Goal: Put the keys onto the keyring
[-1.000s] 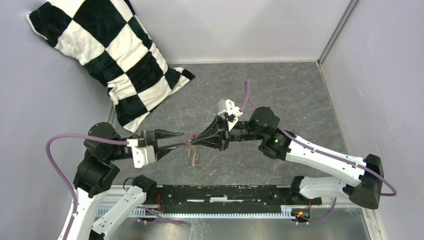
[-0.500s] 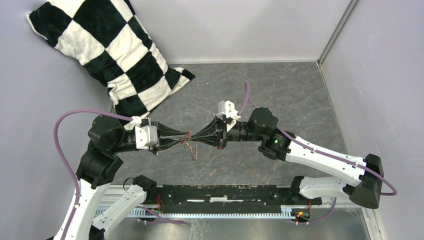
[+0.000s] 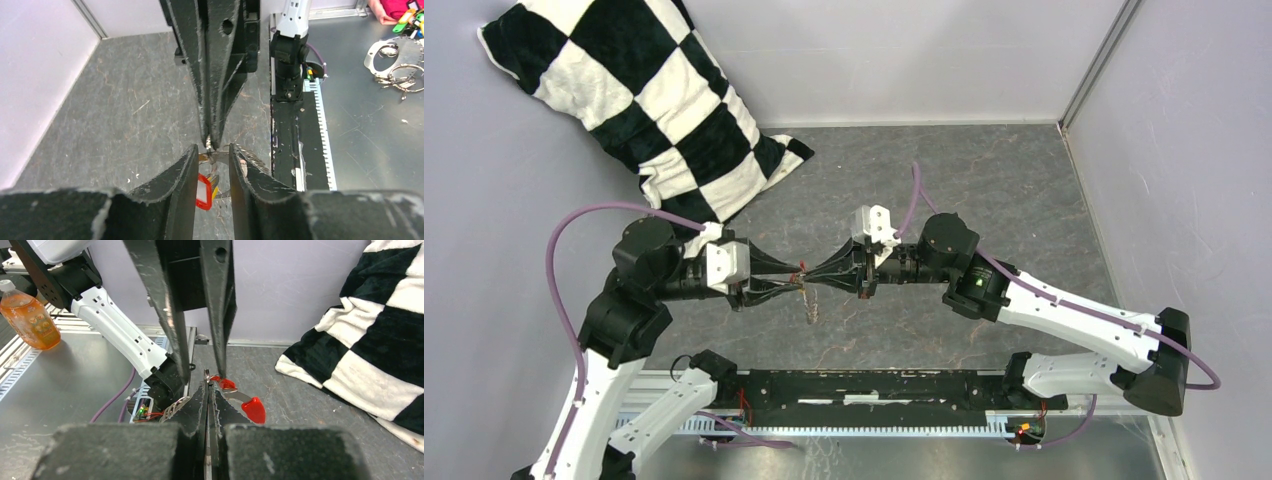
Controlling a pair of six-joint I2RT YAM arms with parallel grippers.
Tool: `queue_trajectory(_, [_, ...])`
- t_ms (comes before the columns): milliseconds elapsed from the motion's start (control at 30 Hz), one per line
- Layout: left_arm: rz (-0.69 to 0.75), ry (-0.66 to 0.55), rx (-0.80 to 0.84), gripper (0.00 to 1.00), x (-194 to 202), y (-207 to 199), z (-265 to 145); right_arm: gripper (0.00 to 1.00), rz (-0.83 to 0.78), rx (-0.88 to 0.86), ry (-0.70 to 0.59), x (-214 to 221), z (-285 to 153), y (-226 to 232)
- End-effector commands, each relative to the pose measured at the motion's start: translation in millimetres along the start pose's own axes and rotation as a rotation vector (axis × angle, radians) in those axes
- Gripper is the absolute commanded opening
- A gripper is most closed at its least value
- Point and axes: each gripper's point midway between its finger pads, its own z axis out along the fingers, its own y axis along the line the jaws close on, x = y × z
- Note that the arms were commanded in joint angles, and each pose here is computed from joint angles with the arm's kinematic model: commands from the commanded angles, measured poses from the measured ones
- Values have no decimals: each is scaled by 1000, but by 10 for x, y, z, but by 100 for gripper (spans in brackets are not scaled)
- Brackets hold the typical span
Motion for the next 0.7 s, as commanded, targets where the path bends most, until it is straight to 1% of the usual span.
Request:
queue_trajectory(0, [6, 24, -21, 34, 9, 80, 5, 1, -68, 8, -63, -335, 6, 5])
queue_trajectory(167, [14, 24, -28, 28, -2, 86, -3, 1, -74, 16, -60, -331, -1, -2])
queue_trajectory(267, [14, 19, -22, 19, -5, 71, -2, 1, -74, 23, -60, -332, -6, -10])
queue_trajectory(367, [16, 17, -18, 7, 5, 52, -7, 1, -78, 41, -70, -355, -31, -27])
queue_trajectory(400, [21, 16, -15, 3, 7, 42, -9, 4, -76, 43, -68, -347, -33, -31])
queue_trajectory(533, [28, 17, -13, 2, 15, 45, -6, 24, -66, 20, -36, -344, -31, 3])
queue_trajectory(567, [31, 18, -13, 2, 15, 47, -5, 27, -74, 13, -2, -312, -25, 0])
queue_trajectory(667, [60, 25, -6, 2, 25, 44, -12, 31, -104, -2, 75, -315, -18, -15])
